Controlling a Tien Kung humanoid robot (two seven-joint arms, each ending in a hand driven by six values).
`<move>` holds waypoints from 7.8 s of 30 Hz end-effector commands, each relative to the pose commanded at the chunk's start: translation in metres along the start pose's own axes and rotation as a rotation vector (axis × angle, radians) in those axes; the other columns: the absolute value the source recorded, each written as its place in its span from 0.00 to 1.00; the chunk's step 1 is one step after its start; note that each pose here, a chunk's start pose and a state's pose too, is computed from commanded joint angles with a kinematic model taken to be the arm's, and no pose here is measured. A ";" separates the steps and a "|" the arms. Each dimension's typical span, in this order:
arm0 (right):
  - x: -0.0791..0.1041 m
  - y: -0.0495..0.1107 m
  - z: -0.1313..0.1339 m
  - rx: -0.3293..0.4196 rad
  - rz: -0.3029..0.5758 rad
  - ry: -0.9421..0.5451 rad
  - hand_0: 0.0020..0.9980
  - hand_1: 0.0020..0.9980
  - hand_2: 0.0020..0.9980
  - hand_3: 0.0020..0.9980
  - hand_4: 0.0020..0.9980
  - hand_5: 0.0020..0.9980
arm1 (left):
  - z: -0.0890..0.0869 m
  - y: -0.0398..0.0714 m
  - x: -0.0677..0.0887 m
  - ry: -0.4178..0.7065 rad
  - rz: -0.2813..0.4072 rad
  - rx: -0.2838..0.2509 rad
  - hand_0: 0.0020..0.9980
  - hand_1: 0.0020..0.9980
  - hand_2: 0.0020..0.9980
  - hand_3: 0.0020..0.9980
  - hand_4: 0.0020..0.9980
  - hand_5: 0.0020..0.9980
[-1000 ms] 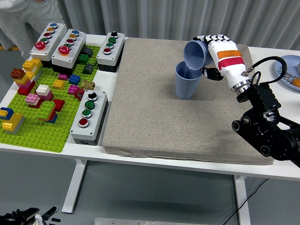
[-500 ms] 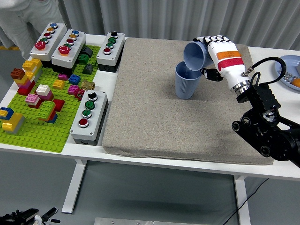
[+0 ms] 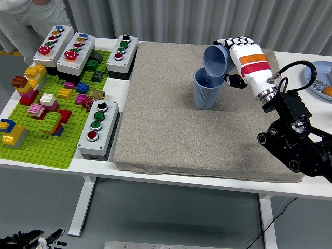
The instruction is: Pick cup pour cup place
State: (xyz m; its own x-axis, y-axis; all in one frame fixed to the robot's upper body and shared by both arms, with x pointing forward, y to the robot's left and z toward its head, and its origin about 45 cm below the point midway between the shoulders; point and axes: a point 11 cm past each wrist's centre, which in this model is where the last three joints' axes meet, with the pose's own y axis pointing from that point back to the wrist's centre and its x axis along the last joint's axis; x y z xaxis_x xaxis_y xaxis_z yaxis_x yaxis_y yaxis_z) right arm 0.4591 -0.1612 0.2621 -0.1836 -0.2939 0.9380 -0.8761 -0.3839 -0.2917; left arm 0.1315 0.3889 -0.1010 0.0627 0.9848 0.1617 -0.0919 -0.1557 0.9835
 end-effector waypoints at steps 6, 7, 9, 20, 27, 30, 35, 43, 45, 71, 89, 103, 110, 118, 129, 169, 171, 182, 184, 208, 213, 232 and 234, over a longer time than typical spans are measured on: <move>-0.001 0.000 0.000 0.018 -0.013 0.032 0.86 0.71 0.58 0.60 0.75 0.13 | 0.002 0.000 0.000 -0.001 0.000 -0.003 0.77 0.79 0.83 0.70 0.51 1.00; -0.001 0.000 0.000 0.020 -0.014 0.034 0.86 0.71 0.58 0.60 0.75 0.13 | 0.002 0.000 0.000 -0.001 0.000 -0.003 0.77 0.79 0.83 0.70 0.51 1.00; -0.001 0.000 0.000 0.024 -0.018 0.044 0.86 0.71 0.58 0.60 0.75 0.13 | 0.002 0.000 0.000 0.000 0.000 -0.003 0.77 0.79 0.83 0.70 0.51 1.00; -0.001 -0.001 0.003 0.024 -0.023 0.059 0.86 0.71 0.58 0.60 0.75 0.13 | 0.001 0.000 0.000 0.002 0.001 -0.003 0.77 0.79 0.83 0.70 0.51 1.00; 0.001 -0.001 0.005 0.018 -0.019 0.060 0.86 0.71 0.58 0.60 0.75 0.13 | 0.001 0.000 0.001 0.003 0.001 -0.003 0.77 0.79 0.83 0.70 0.51 1.00; 0.001 -0.001 0.003 0.021 -0.017 0.059 0.86 0.71 0.58 0.60 0.75 0.12 | -0.001 0.000 0.001 0.003 0.002 0.000 0.77 0.79 0.83 0.70 0.51 1.00; 0.000 -0.001 0.002 0.021 -0.020 0.065 0.86 0.72 0.58 0.60 0.75 0.12 | -0.003 0.000 0.001 0.003 0.002 0.005 0.77 0.79 0.83 0.70 0.51 1.00; 0.001 -0.002 0.003 0.019 -0.021 0.081 0.86 0.72 0.58 0.60 0.75 0.12 | -0.004 0.000 0.001 0.001 0.002 0.007 0.77 0.79 0.83 0.70 0.51 1.00; 0.001 -0.002 0.003 0.020 -0.021 0.083 0.86 0.72 0.58 0.60 0.75 0.12 | -0.004 -0.001 0.001 0.002 0.002 0.008 0.77 0.79 0.83 0.70 0.51 1.00; 0.005 -0.005 0.001 0.032 -0.013 0.109 0.86 0.72 0.59 0.60 0.75 0.12 | -0.004 -0.001 0.001 0.003 0.002 0.007 0.77 0.79 0.83 0.70 0.51 1.00; 0.016 -0.003 0.013 -0.078 0.033 -0.123 0.86 0.72 0.59 0.60 0.75 0.12 | -0.008 -0.001 0.000 0.009 0.000 0.015 0.77 0.79 0.83 0.70 0.51 1.00; 0.024 0.013 0.053 -0.464 0.072 -0.812 0.85 0.72 0.58 0.60 0.75 0.12 | -0.017 -0.003 -0.002 0.006 -0.004 0.032 0.77 0.79 0.82 0.70 0.51 1.00; 0.001 0.039 0.071 -0.669 0.073 -1.179 0.85 0.72 0.58 0.60 0.74 0.12 | -0.017 -0.003 -0.005 0.005 -0.008 0.032 0.77 0.79 0.82 0.70 0.51 1.00; -0.013 0.064 0.074 -0.669 0.120 -1.161 0.85 0.72 0.59 0.60 0.74 0.13 | -0.016 -0.003 -0.006 0.006 -0.013 0.030 0.77 0.79 0.82 0.70 0.51 1.00; -0.045 0.095 0.072 -0.697 0.093 -1.117 0.85 0.72 0.59 0.59 0.74 0.13 | -0.013 -0.003 -0.008 -0.003 -0.019 0.026 0.77 0.78 0.82 0.70 0.51 1.00; -0.056 0.096 0.069 -0.702 0.002 -1.157 0.91 0.85 0.92 0.89 0.89 0.30 | -0.013 -0.003 -0.009 -0.010 -0.019 0.027 0.77 0.78 0.82 0.70 0.50 1.00; -0.055 0.095 0.069 -0.698 -0.015 -1.150 0.91 0.85 0.92 0.89 0.89 0.30 | -0.013 -0.003 -0.009 -0.009 -0.020 0.027 0.77 0.78 0.82 0.70 0.50 1.00; -0.048 0.092 0.069 -0.682 -0.055 -1.098 0.94 0.89 0.98 0.96 0.92 0.29 | -0.014 -0.003 -0.009 -0.009 -0.020 0.027 0.77 0.78 0.82 0.70 0.50 1.00; -0.048 0.092 0.069 -0.682 -0.058 -1.100 0.94 0.89 0.98 0.96 0.92 0.29 | -0.014 -0.003 -0.009 -0.009 -0.020 0.027 0.77 0.78 0.82 0.70 0.50 1.00; -0.047 0.113 0.078 -0.706 -0.075 -1.089 0.93 0.90 0.99 0.97 0.92 0.28 | -0.028 -0.005 -0.008 0.005 -0.019 0.052 0.77 0.79 0.81 0.70 0.50 1.00; -0.045 0.130 0.081 -0.715 -0.085 -1.086 0.93 0.90 0.99 0.96 0.91 0.28 | -0.033 -0.005 -0.009 0.008 -0.019 0.059 0.77 0.79 0.81 0.70 0.50 1.00; -0.010 0.159 0.085 -0.685 -0.044 -1.086 0.93 0.89 0.98 0.95 0.91 0.29 | -0.032 -0.005 -0.006 0.009 -0.015 0.057 0.77 0.79 0.81 0.70 0.50 1.00; 0.006 0.146 0.089 -0.666 0.016 -1.102 0.92 0.87 0.95 0.92 0.91 0.29 | -0.030 -0.005 -0.006 0.010 -0.016 0.053 0.77 0.79 0.81 0.70 0.50 1.00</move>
State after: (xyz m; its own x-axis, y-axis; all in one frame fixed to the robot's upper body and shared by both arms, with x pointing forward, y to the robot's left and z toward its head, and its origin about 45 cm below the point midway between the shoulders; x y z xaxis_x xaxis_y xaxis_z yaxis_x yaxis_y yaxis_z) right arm 0.3697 -0.2971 0.2084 -0.0122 -0.9811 0.1931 -0.9882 0.0412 0.1472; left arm 0.1014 0.3861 -0.1092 0.0540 0.9879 0.1453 -0.0377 -0.1434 0.9889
